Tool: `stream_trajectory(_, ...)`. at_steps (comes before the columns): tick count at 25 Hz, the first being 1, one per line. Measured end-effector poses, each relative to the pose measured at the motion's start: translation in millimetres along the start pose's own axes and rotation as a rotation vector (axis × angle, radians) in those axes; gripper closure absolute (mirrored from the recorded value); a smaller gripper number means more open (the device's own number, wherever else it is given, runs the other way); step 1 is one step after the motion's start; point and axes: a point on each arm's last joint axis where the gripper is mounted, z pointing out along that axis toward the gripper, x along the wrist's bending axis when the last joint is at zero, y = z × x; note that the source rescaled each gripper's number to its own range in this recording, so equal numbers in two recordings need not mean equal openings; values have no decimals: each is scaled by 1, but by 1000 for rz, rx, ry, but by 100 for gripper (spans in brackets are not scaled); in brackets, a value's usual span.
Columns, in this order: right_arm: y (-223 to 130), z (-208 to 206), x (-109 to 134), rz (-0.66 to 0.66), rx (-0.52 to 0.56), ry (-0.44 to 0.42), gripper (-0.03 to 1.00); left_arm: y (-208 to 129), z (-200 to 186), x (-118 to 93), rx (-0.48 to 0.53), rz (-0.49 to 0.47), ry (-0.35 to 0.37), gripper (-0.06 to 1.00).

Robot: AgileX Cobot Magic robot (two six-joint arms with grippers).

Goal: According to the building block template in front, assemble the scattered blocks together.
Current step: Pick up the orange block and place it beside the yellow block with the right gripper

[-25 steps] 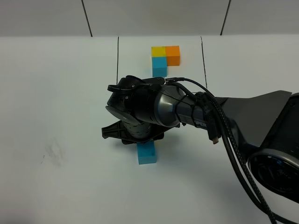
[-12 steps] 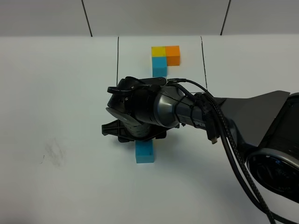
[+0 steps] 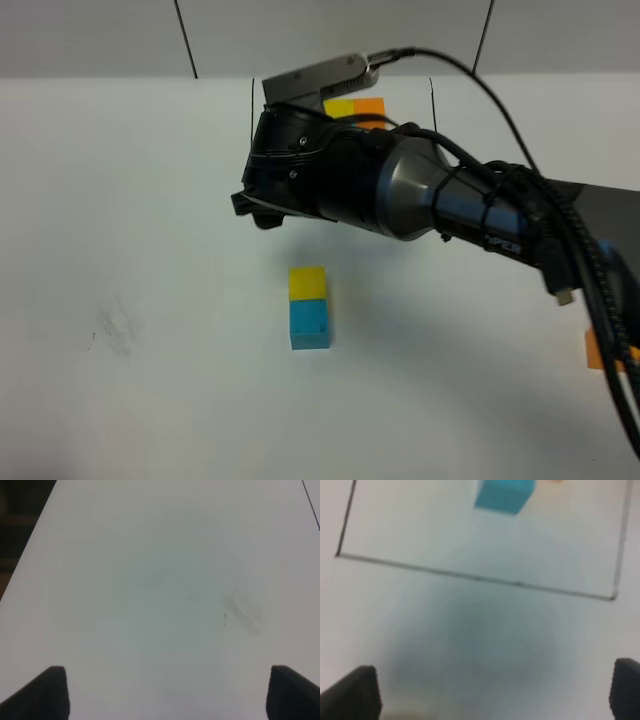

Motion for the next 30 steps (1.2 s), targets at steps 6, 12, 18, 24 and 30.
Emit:
stream_trajectory(6,44,-65,-88,73,-119,-158,8,0,0,0,0,0,-1,26)
stream_trajectory(12,68,-125,-197,-3,-175,-225,8,0,0,0,0,0,-1,26)
stream_trajectory(18,55,-164,-292,8,-122,-205,9,0,0,0,0,0,-1,26)
stream_trajectory(24,23,-182,-354,100,-67,-189,9,0,0,0,0,0,-1,26)
stream_trajectory(30,-22,-131,-354,116,173,-120,9,0,0,0,0,0,-1,26)
